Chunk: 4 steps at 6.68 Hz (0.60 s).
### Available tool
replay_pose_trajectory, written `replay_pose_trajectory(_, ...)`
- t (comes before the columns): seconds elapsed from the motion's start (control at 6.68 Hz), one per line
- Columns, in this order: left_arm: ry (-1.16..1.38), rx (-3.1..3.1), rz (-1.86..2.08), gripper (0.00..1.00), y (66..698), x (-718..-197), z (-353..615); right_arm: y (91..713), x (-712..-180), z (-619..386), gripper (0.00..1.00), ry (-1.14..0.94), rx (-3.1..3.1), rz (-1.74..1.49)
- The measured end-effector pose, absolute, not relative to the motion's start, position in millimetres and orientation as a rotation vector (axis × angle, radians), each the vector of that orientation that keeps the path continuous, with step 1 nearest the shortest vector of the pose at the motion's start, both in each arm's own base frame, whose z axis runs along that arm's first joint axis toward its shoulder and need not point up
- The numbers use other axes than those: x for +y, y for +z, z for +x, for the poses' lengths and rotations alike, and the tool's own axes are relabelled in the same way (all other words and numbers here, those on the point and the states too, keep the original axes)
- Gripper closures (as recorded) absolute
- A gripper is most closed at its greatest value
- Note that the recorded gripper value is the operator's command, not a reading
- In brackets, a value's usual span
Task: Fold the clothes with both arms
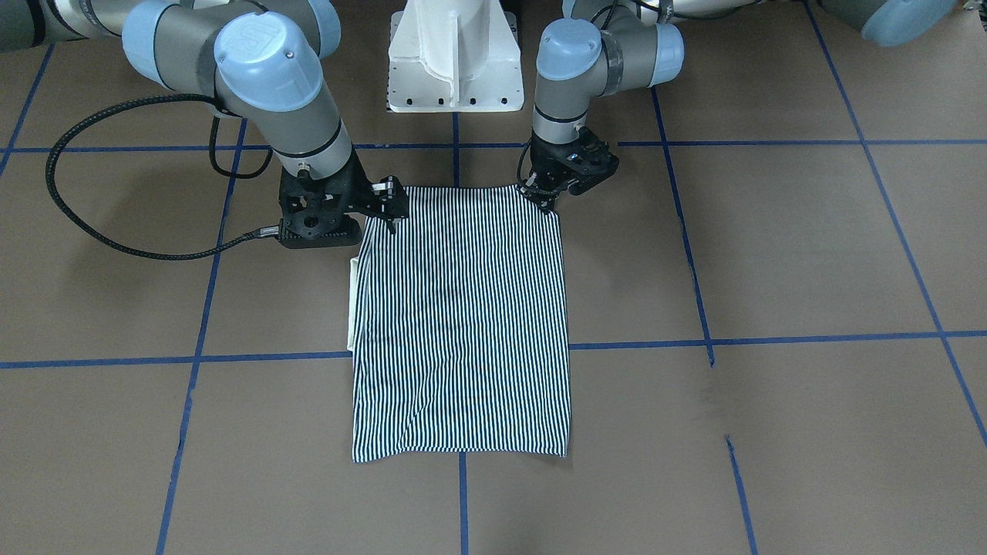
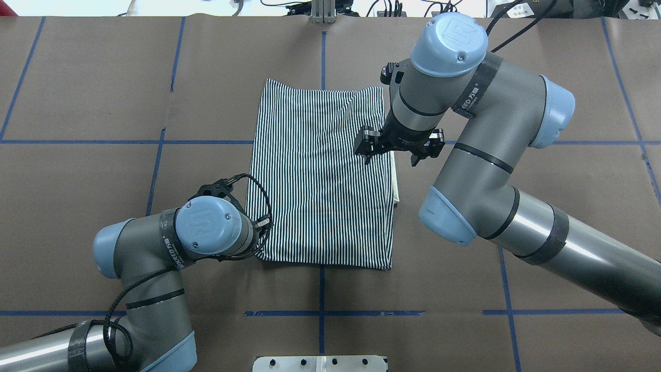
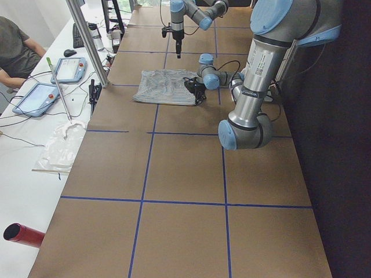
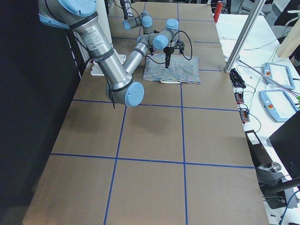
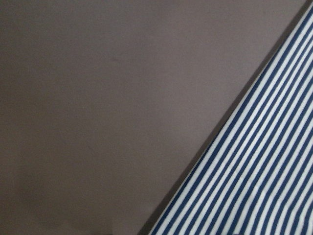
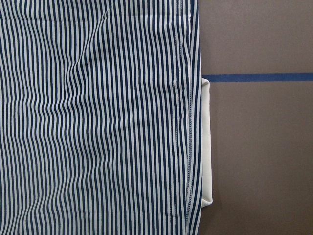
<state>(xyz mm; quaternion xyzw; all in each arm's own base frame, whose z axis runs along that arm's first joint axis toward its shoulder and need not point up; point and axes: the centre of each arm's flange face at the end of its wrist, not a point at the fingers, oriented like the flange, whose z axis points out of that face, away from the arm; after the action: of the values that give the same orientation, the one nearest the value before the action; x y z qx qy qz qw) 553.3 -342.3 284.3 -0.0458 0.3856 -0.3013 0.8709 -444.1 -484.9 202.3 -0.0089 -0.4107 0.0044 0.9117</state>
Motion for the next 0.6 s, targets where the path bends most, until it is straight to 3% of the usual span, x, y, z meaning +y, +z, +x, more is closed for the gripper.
replay_pose_trajectory(0.15,-0.626,0.808,-0.094,0.01,283.9,-342.0,552.2,204.0,-483.9,-443.5,0.0,0.009,-0.845,-0.019)
replay_pose_trajectory(0.6,-0.613,0.794,-0.089,0.0,285.2,-341.5,551.1,203.8,-482.4,-443.1,0.0,0.012,-0.846,-0.02)
